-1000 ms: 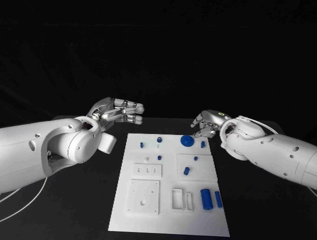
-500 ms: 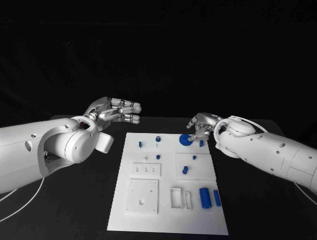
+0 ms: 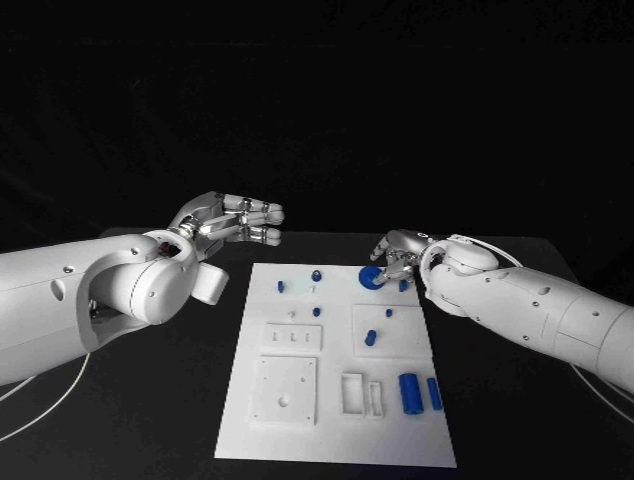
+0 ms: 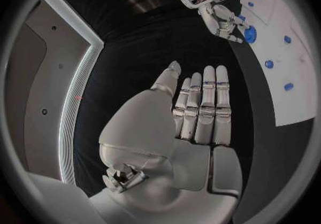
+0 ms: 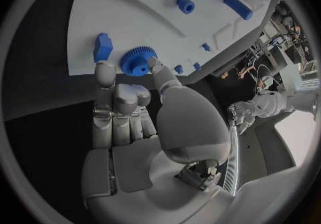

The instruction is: Assemble the parts on the task board

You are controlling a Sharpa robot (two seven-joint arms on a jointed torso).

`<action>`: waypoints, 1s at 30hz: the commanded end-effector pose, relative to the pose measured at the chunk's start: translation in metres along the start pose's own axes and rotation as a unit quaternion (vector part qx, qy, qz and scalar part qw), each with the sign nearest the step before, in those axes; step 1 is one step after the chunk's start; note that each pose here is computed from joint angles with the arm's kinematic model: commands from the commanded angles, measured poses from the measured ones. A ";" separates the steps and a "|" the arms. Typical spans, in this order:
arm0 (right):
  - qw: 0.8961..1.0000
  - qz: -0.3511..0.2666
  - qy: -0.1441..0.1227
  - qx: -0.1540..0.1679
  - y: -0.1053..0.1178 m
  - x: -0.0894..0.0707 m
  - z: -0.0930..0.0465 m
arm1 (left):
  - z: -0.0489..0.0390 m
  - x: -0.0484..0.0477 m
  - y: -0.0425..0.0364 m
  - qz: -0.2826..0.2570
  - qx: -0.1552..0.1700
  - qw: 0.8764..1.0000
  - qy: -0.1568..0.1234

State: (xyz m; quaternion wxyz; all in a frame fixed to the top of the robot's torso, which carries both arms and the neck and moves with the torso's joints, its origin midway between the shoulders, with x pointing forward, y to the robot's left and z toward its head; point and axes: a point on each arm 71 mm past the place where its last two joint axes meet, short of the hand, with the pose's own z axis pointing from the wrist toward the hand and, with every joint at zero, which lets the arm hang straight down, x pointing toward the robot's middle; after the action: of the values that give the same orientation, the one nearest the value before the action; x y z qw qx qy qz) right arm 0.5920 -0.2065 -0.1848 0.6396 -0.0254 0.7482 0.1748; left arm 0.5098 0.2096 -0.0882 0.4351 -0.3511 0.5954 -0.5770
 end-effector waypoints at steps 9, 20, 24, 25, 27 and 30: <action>1.000 -0.014 0.024 -0.006 0.001 0.010 0.001 | 0.0019 0.0037 -0.0015 0.003 0.006 1.000 0.012; 0.999 -0.015 0.035 -0.008 0.002 0.012 0.001 | 0.0027 0.0039 -0.0013 0.003 0.006 1.000 0.013; 0.999 -0.016 0.040 -0.007 0.001 0.013 0.001 | 0.0026 0.0038 -0.0012 0.003 0.005 1.000 0.012; 0.999 -0.017 0.041 -0.006 0.002 0.014 0.001 | 0.0025 0.0037 -0.0012 0.003 0.005 1.000 0.012; 0.999 -0.019 0.043 -0.006 0.002 0.014 0.002 | 0.0025 0.0037 -0.0012 0.003 0.005 1.000 0.012; 0.999 -0.026 0.043 -0.005 0.003 0.015 0.002 | 0.0026 0.0039 -0.0013 0.003 0.005 1.000 0.013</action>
State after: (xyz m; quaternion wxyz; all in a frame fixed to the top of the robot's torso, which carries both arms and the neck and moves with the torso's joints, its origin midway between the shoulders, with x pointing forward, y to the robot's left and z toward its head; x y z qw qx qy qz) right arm 0.5920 -0.2021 -0.1927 0.6252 -0.0403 0.7607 0.1699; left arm 0.5113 0.2074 -0.0884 0.4352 -0.3468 0.5977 -0.5772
